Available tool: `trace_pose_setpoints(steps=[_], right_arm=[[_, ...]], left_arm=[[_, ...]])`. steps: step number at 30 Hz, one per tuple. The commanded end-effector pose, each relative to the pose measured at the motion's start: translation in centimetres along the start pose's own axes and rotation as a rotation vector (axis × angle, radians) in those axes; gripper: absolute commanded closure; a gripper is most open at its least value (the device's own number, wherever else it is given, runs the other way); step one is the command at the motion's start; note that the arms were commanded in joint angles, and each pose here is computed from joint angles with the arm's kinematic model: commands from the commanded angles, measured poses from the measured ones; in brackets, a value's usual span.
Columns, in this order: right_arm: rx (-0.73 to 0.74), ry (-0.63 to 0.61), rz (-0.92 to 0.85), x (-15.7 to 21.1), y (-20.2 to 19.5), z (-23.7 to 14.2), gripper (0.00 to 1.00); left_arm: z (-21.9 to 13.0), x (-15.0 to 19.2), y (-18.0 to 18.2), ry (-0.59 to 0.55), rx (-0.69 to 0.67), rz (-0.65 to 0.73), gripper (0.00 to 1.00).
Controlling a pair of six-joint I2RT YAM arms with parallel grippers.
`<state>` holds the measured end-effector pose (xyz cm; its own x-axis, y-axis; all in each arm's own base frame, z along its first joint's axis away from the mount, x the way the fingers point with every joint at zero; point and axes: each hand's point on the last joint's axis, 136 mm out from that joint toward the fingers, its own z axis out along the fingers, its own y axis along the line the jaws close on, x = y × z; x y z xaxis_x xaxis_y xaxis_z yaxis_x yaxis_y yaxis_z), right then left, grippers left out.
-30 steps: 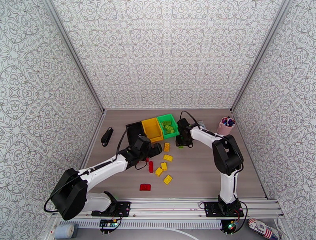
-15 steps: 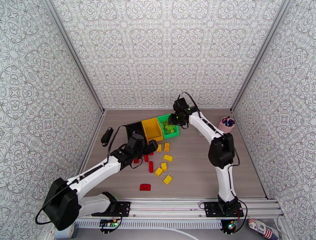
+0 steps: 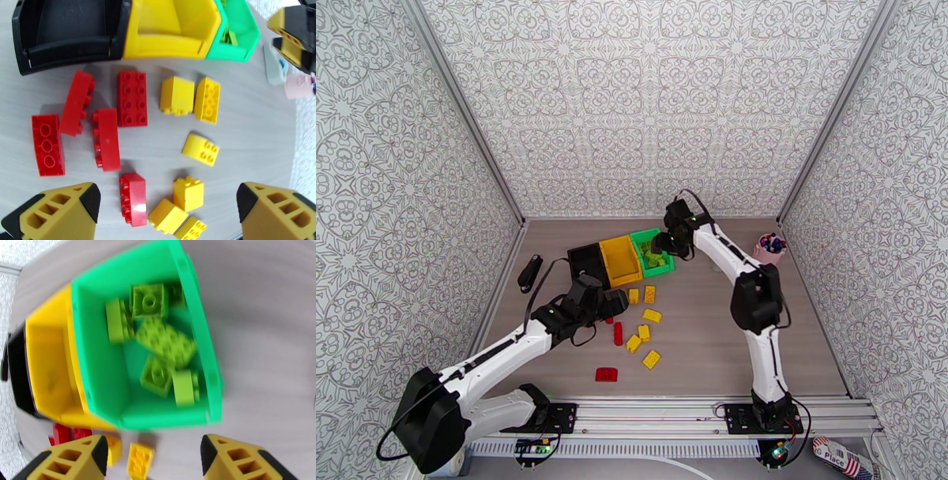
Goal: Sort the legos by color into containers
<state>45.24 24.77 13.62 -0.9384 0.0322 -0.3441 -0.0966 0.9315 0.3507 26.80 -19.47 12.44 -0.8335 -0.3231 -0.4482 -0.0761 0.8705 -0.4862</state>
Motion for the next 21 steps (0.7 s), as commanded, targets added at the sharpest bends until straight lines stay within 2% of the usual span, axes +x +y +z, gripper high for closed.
trace_pose_setpoints(steps=[1,5,10,16,21], right_arm=[[-0.046,-0.042,-0.030,1.4,0.2,-2.5,0.34],[-0.026,-0.012,-0.030,5.3,-1.7,-3.1,0.34],[-0.005,0.040,-0.017,10.8,-4.1,-3.6,0.37],[-0.028,0.091,0.029,16.3,-5.6,-3.9,0.42],[-0.050,0.117,0.070,19.5,-6.0,-3.8,0.45]], left_arm=[[0.0,0.7,-0.5,0.029,-0.039,0.088,0.06],[0.3,2.0,-1.5,0.065,-0.056,0.153,0.10],[1.3,4.6,-2.4,0.138,-0.060,0.259,0.23],[2.8,7.5,-2.7,0.228,-0.101,0.401,0.29],[4.1,8.8,-2.9,0.281,-0.155,0.492,0.33]])
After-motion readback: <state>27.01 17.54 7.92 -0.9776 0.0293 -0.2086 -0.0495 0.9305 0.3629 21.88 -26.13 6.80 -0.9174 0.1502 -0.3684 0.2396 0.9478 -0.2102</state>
